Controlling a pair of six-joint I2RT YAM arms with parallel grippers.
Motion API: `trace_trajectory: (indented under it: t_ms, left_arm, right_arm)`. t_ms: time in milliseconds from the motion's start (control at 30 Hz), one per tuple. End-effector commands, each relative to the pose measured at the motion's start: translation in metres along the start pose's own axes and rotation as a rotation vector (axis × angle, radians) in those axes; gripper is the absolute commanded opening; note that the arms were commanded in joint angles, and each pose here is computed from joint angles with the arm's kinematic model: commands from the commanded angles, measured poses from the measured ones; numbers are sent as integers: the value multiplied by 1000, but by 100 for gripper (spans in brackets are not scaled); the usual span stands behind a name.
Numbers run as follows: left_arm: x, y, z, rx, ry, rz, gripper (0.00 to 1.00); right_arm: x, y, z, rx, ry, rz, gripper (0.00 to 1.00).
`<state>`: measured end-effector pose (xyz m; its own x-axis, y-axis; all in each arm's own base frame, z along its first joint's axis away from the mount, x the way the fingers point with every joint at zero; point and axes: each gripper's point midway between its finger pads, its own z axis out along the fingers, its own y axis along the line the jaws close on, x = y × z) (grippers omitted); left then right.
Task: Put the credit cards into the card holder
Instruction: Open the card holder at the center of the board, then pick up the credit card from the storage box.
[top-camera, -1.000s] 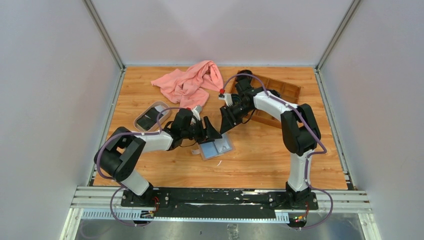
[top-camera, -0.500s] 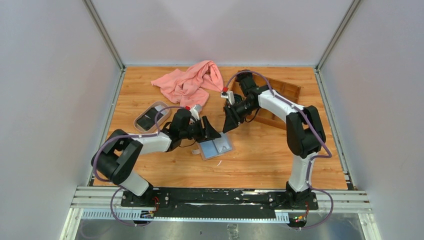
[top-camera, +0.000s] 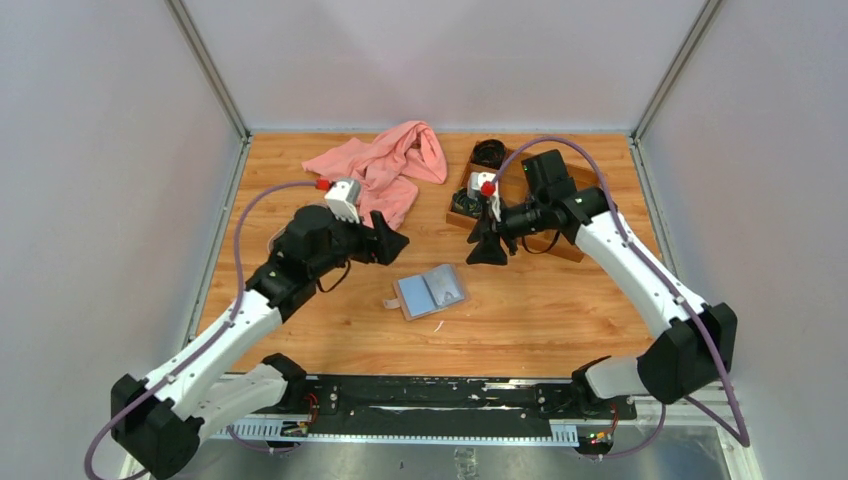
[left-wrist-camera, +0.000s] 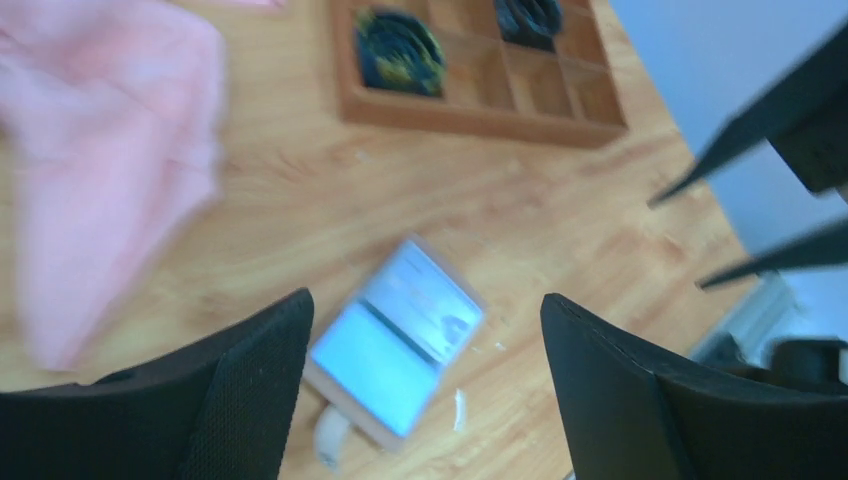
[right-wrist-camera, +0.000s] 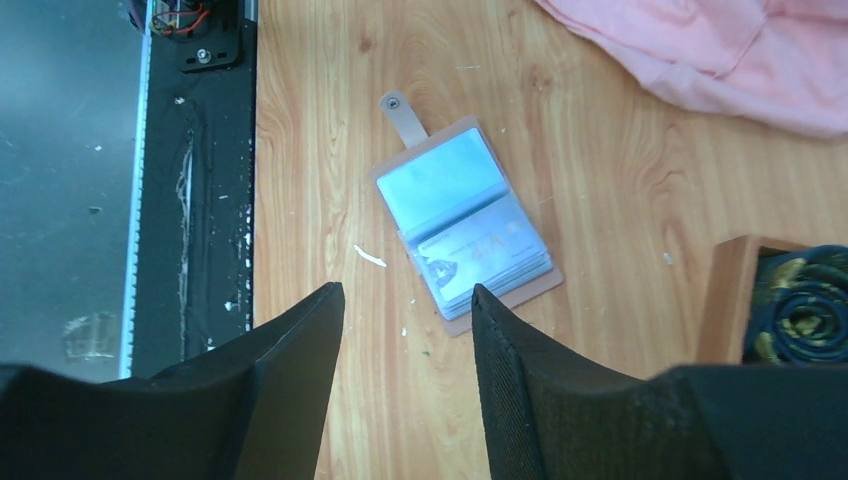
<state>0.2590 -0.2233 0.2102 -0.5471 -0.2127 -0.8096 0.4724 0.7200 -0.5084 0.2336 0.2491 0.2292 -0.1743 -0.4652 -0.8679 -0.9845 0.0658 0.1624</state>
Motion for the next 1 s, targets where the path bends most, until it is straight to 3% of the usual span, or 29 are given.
trace_trajectory:
  t_ms: [0, 67, 333, 533, 767, 967]
  left_arm:
    - [-29, 59, -50, -397, 67, 254, 93]
    - [-44, 61, -60, -448, 77, 278, 100]
    - [-66, 76, -65, -502, 96, 278, 100]
    - [-67, 99, -55, -434, 52, 102, 100]
    - [-64, 141, -46, -435, 69, -167, 100]
    - [-61, 163, -50, -510, 16, -218, 100]
  right_arm:
    - [10, 3, -7, 21, 1, -142, 55]
    - [8, 11, -12, 25, -6, -144, 58]
    - [-3, 33, -38, 22, -28, -139, 61]
    - [34, 20, -46, 91, -117, -82, 67]
    - [50, 7, -49, 157, -103, -71, 69]
    - [55, 4, -47, 158, -95, -60, 69]
